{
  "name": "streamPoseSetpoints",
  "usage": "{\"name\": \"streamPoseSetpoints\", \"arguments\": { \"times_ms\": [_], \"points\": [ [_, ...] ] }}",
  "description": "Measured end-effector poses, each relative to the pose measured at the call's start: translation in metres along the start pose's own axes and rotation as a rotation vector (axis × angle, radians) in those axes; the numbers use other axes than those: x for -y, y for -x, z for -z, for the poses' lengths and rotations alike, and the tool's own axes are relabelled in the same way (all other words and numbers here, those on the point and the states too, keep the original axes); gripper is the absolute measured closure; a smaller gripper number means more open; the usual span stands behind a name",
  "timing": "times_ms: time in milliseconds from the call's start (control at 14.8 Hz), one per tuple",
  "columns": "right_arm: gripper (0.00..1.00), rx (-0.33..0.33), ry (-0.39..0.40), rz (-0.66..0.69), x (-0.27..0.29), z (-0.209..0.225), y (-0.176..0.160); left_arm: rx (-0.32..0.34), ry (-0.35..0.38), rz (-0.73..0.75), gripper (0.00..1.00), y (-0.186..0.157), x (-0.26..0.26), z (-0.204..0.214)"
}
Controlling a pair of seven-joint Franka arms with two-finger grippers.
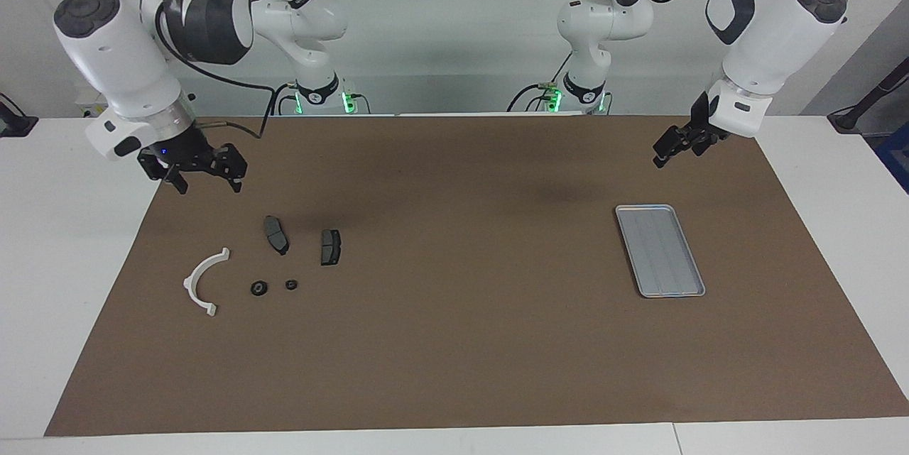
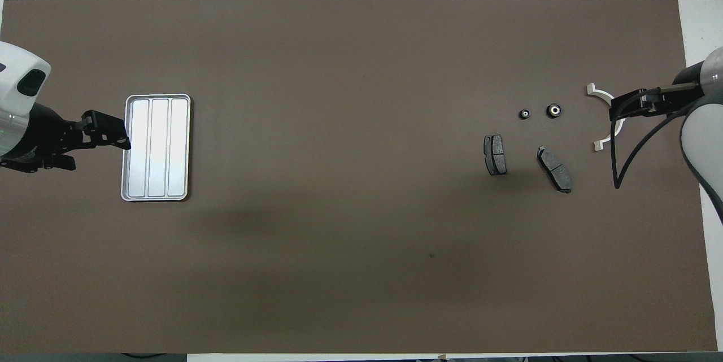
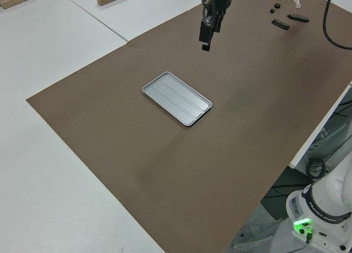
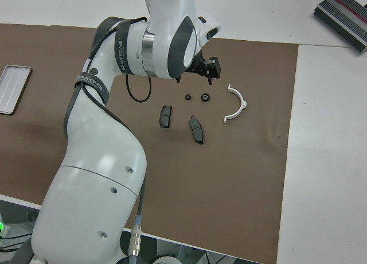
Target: Pick bearing gear from pile to tray
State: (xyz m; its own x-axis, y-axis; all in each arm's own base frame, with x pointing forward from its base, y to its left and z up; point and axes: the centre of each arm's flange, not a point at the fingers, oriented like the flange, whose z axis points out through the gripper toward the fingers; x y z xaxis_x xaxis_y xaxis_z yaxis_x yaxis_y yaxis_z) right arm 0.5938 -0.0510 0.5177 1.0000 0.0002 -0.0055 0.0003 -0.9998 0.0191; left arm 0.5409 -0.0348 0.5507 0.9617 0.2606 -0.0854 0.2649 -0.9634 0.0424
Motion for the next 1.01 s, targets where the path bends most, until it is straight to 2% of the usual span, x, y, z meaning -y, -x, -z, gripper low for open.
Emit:
{"name": "streamPoseSetpoints", "arguments": {
  "times_ms": [539, 1010],
  "points": [
    [0.0, 0.002, -0.004, -0.002, -0.005, -0.103, -0.047, 0.0, 0.0, 0.0, 0.0, 0.0, 0.0, 0.0],
    [0.0, -0.001, -0.007, 0.007, -0.001, -0.163, -0.065, 0.0, 0.0, 0.0, 0.0, 0.0, 0.0, 0.0]
  ]
}}
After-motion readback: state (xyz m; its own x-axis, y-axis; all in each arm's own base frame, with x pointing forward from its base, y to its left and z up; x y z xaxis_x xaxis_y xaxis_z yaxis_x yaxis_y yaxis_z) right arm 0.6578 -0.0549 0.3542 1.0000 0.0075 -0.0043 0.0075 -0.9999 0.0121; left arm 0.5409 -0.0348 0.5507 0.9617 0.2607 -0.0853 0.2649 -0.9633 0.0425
